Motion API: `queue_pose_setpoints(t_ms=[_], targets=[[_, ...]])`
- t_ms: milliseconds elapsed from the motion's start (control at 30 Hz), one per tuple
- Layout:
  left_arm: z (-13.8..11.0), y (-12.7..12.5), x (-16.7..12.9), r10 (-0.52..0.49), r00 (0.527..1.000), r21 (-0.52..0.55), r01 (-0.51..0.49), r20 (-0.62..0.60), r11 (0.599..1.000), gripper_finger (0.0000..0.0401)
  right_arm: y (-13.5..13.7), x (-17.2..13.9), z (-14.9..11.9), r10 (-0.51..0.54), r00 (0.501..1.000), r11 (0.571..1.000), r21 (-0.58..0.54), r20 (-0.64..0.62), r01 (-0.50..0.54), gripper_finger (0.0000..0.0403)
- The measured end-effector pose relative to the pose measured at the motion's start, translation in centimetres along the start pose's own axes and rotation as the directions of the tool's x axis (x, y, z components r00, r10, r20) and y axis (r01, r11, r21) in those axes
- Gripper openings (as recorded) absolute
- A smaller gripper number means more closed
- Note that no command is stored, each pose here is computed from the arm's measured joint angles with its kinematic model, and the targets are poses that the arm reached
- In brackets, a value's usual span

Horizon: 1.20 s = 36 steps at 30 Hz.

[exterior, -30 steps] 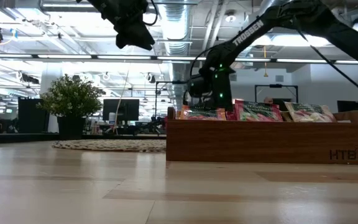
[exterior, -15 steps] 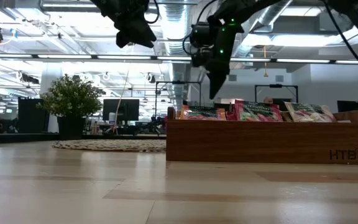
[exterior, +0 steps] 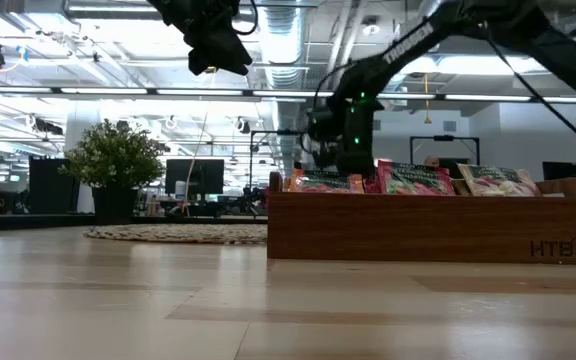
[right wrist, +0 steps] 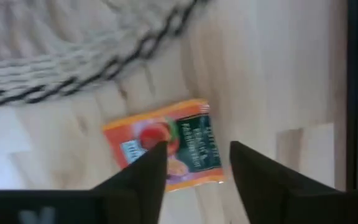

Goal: Pick & Place Tea
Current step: Put the orange tea bag into the left slot of the wooden organizer

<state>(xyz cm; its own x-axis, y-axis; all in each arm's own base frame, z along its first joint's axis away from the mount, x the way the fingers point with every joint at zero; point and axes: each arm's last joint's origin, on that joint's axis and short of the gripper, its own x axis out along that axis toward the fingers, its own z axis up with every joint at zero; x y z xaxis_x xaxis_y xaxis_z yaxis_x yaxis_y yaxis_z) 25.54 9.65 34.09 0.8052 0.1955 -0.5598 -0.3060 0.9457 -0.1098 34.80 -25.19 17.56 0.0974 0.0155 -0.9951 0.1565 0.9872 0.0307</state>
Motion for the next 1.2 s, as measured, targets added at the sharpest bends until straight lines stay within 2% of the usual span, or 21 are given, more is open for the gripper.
queue_pose_setpoints(t_ms=[133, 233, 367, 600, 733, 900, 1200], targets=[[0.0, 0.0, 0.0, 0.000, 1.000, 0.020, 0.000, 0.000, 1.000, 0.0131, -0.9, 0.7, -0.5, 0.019, 0.999, 0.999, 0.042, -0.026, -0.018, 0.0213], [0.0, 0.0, 0.0, 0.000, 1.000, 0.021, 0.000, 0.000, 1.000, 0.0131, -1.2, 0.6, -0.6, 0.017, 1.000, 0.998, 0.067, -0.020, -0.016, 0.0223], [0.0, 0.0, 0.0, 0.001, 1.000, 0.021, -0.001, 0.000, 1.000, 0.0131, -1.5, 0.6, -1.0, 0.032, 0.999, 0.995, 0.097, -0.036, -0.029, 0.0213], [0.0, 0.0, 0.0, 0.000, 1.000, 0.018, 0.000, 0.000, 1.000, 0.0131, -0.7, 3.5, -0.8, 0.078, 0.987, 0.994, 0.085, -0.137, -0.067, 0.0190], [0.0, 0.0, 0.0, 0.000, 1.000, 0.018, 0.000, 0.000, 1.000, 0.0131, -0.4, 4.0, -0.6, 0.082, 0.985, 0.994, 0.079, -0.155, -0.070, 0.0180], [0.0, 0.0, 0.0, 0.000, 1.000, 0.015, 0.000, 0.001, 1.000, 0.0131, -0.2, 3.9, -0.4, 0.065, 0.987, 0.996, 0.070, -0.147, -0.056, 0.0148], [0.0, 0.0, 0.0, 0.000, 1.000, 0.015, 0.000, 0.005, 1.000, 0.0131, -0.6, 3.8, -0.7, 0.067, 0.985, 0.995, 0.086, -0.162, -0.053, 0.0036]])
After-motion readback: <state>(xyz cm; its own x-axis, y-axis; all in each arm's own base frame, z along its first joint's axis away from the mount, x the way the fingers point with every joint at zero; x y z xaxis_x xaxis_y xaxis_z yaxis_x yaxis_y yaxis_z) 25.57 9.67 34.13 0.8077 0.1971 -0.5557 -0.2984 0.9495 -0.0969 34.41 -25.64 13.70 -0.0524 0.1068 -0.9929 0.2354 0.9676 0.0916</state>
